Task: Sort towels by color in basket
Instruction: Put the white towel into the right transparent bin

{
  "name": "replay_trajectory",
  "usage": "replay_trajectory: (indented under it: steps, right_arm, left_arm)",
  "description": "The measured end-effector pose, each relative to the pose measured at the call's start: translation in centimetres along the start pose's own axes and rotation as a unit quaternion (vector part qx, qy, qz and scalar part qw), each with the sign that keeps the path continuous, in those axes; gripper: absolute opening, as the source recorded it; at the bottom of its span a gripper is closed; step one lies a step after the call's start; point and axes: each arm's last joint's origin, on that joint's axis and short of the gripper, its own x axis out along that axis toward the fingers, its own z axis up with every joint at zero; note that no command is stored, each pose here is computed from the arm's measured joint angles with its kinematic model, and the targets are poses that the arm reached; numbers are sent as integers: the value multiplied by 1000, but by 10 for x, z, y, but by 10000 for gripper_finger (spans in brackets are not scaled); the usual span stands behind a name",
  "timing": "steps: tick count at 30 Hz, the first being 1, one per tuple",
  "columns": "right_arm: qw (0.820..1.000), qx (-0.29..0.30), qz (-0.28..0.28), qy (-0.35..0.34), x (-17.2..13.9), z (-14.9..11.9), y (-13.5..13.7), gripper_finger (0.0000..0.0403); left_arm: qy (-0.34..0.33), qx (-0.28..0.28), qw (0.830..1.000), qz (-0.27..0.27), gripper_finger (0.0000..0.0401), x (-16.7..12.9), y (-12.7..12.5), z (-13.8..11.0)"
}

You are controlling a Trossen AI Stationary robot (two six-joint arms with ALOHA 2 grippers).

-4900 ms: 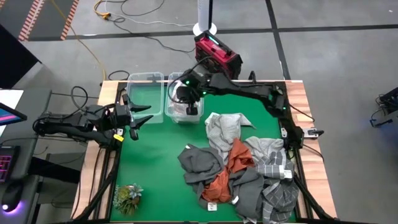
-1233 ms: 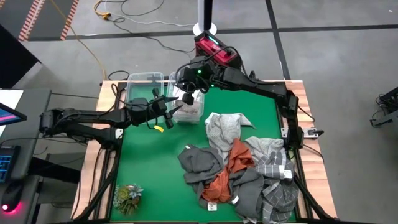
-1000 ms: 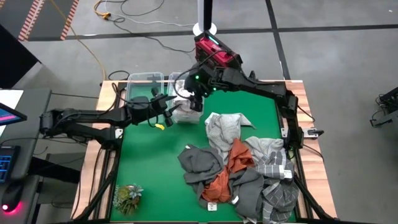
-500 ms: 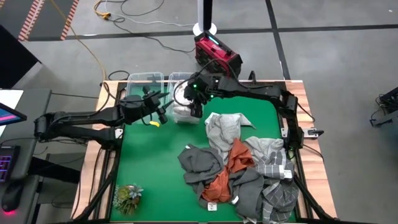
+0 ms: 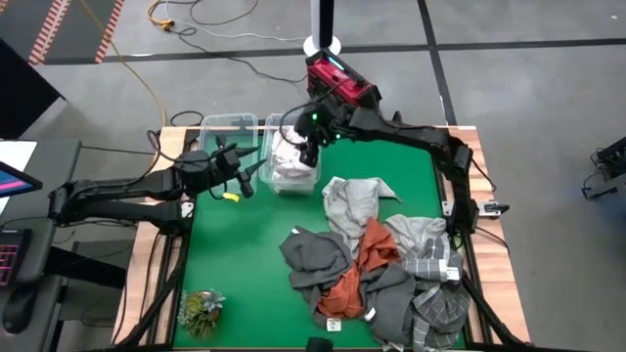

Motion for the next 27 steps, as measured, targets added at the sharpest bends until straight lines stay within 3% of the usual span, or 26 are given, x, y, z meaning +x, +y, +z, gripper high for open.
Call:
replay_trajectory:
  steps: [3, 6, 10, 13, 22, 27]
  right_arm:
    - [1000, -12, 5, -16, -20, 19, 6, 240]
    - [998, -28, 49, -10, -25, 25, 22, 240]
    - [994, -62, 95, -2, -20, 22, 55, 240]
    - [992, -79, 99, 21, -2, 13, 69, 239]
    - [991, -21, 77, 108, 81, -31, 29, 214]
    - [995, -5, 68, 78, 69, -16, 9, 207]
  left_arm:
    - [-8, -6, 1000, -6, 167, -4, -1, 2]
    - [-16, -9, 1000, -13, 167, -8, -2, 5]
    - [-22, -11, 1000, -19, 167, -12, -3, 6]
    - [-22, -14, 999, -19, 167, -12, -3, 7]
    - [-23, -16, 999, -19, 167, -11, -3, 7]
    - [-18, -4, 1000, -20, 167, -11, -3, 5]
